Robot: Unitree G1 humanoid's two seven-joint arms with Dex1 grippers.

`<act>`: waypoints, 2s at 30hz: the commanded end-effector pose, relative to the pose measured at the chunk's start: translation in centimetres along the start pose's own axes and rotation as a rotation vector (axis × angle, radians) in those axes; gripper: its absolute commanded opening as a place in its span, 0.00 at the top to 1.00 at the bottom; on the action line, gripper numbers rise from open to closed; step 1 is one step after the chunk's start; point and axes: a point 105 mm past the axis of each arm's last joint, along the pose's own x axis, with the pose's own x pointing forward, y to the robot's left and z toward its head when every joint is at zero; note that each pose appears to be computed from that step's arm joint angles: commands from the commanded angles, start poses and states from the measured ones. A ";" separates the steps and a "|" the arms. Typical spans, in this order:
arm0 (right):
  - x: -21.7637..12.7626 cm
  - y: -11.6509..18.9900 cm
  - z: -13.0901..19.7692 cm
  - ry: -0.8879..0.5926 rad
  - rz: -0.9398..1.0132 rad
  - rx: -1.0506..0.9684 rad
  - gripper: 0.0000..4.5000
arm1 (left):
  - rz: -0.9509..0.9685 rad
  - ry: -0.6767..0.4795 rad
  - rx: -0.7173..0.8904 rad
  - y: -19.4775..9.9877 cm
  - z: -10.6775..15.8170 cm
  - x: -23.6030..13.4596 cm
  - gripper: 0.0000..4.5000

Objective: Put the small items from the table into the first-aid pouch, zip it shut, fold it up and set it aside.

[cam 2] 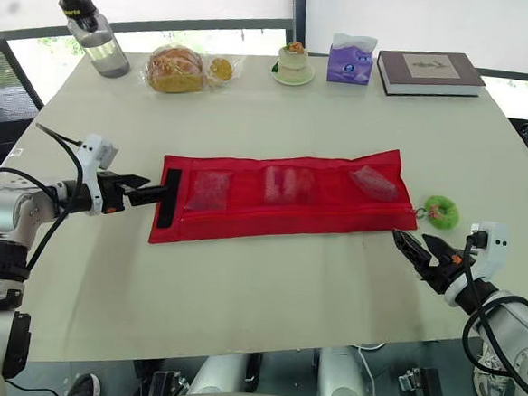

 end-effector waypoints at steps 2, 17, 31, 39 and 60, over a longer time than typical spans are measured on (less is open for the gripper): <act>0.7 -0.9 0.1 -0.027 -0.076 0.079 0.00 | -0.175 -0.127 0.133 -4.2 5.2 -1.1 0.00; 4.2 -0.8 -0.8 -0.128 -0.128 0.472 0.00 | -0.739 -0.142 0.466 -17.1 6.9 -1.5 0.00; 5.8 -0.5 0.3 -0.153 -0.205 0.401 0.00 | -0.854 -0.155 0.547 -19.2 7.4 -1.2 0.00; 4.3 -2.9 2.9 -0.140 -0.246 0.121 0.00 | -0.857 -0.154 0.554 -19.1 7.1 -1.1 0.00; 6.6 -1.6 2.3 -0.089 0.068 0.351 0.00 | -0.851 -0.170 0.541 -19.3 7.5 -1.1 0.00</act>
